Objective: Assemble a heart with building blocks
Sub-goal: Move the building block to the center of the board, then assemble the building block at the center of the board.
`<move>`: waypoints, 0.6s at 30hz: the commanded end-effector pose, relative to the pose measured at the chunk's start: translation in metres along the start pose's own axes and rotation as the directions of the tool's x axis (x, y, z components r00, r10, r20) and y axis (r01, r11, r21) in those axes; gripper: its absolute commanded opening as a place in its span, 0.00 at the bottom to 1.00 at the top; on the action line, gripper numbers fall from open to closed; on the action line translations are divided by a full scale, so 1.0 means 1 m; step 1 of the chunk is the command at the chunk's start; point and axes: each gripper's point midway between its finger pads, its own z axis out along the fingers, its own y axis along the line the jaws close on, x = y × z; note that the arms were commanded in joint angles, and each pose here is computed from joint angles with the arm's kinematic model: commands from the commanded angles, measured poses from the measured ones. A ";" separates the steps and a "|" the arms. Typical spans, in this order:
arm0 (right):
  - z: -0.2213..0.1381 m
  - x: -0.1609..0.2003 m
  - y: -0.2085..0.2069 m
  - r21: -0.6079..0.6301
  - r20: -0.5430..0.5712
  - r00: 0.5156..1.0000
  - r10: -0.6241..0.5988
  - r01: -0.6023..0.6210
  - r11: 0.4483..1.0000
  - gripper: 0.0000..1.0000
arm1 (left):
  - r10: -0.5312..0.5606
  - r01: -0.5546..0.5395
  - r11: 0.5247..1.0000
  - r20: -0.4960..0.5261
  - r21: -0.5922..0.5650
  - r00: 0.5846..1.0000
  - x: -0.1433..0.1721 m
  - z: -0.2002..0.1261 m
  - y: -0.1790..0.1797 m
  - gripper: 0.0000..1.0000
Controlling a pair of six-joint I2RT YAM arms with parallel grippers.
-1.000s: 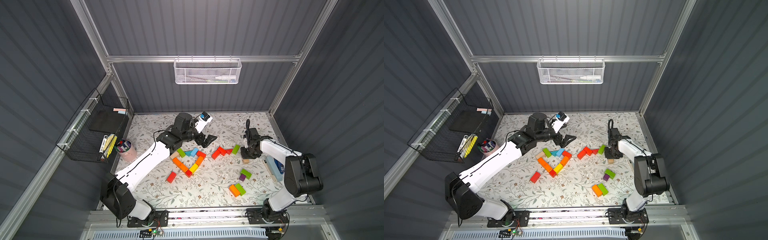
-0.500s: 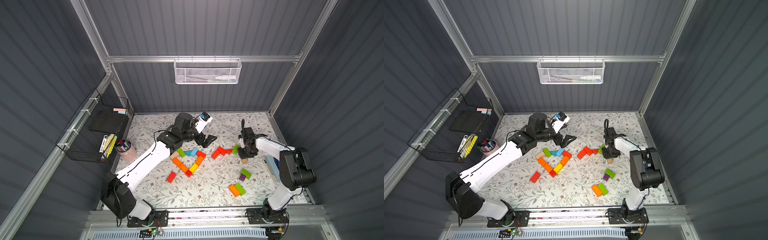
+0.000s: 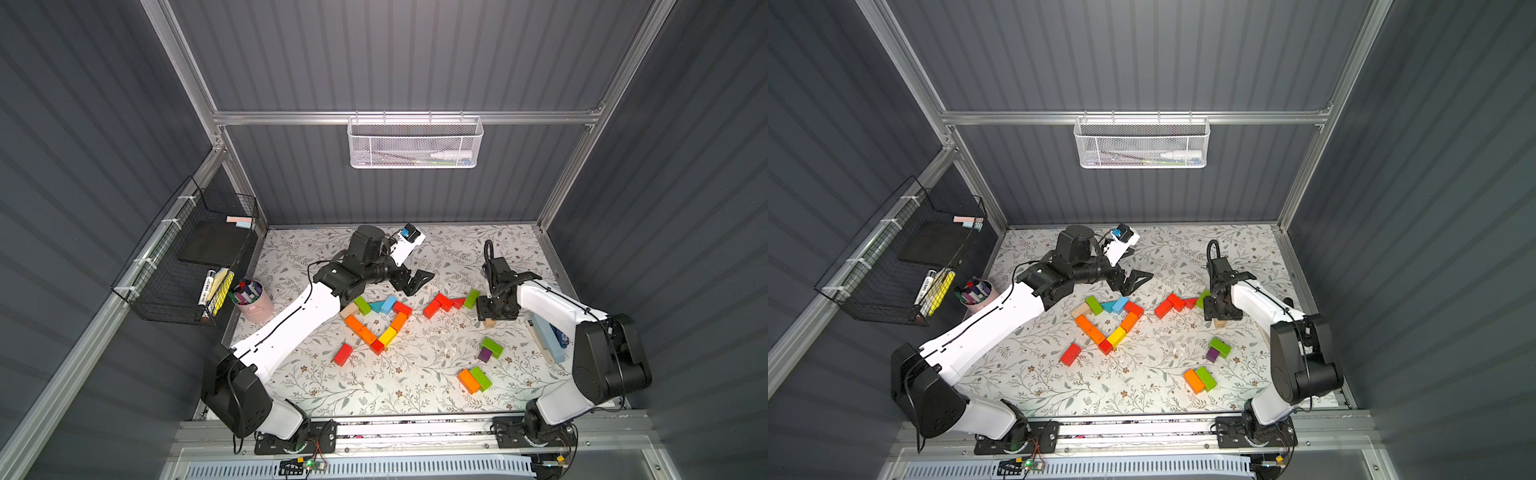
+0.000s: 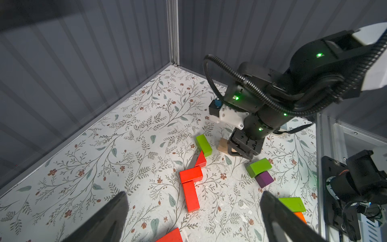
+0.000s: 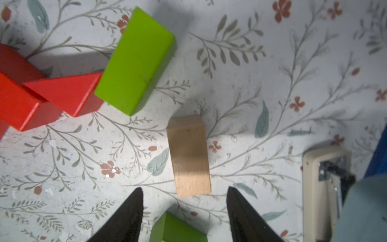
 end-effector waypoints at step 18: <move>0.022 0.022 0.004 -0.039 -0.036 0.965 0.259 -0.261 0.965 0.40 | -0.010 0.010 1.000 0.004 -0.017 1.000 -0.003 -0.007 0.004 0.99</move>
